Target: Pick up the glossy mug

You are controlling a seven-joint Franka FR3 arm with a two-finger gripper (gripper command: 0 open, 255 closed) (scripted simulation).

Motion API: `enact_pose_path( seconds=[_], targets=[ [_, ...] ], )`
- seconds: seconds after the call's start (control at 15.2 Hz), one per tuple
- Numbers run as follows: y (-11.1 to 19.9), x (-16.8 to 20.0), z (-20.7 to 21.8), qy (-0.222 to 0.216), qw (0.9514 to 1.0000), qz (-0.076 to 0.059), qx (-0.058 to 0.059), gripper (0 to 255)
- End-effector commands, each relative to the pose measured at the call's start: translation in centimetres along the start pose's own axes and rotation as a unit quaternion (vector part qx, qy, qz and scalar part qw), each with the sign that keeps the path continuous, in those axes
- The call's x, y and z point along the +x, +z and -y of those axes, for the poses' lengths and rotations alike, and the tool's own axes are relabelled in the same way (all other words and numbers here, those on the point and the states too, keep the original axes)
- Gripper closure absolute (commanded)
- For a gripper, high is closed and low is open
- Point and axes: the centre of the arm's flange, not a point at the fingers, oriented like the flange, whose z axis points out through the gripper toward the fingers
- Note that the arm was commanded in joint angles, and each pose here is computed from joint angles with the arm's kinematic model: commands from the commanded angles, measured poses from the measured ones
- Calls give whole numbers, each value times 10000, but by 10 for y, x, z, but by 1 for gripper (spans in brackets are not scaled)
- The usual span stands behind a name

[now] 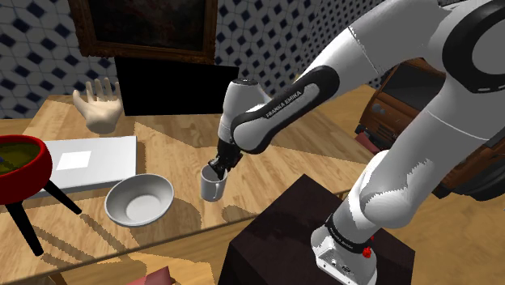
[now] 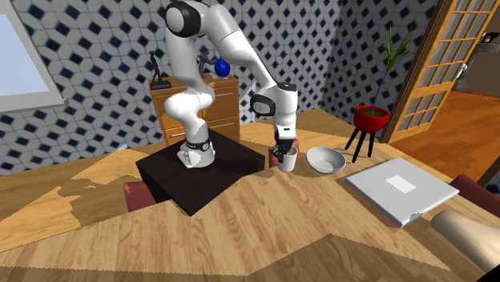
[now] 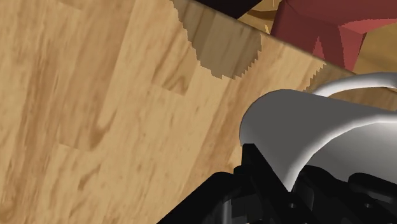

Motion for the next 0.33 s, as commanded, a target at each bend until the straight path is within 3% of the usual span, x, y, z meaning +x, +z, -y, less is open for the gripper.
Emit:
enact_pose_path(
  seconds=[0.0, 0.26],
  targets=[
    [-10, -1, 1, -1, 10000, 2, 0, 255],
    [-21, -1, 1, -1, 10000, 2, 0, 255]
  ],
)
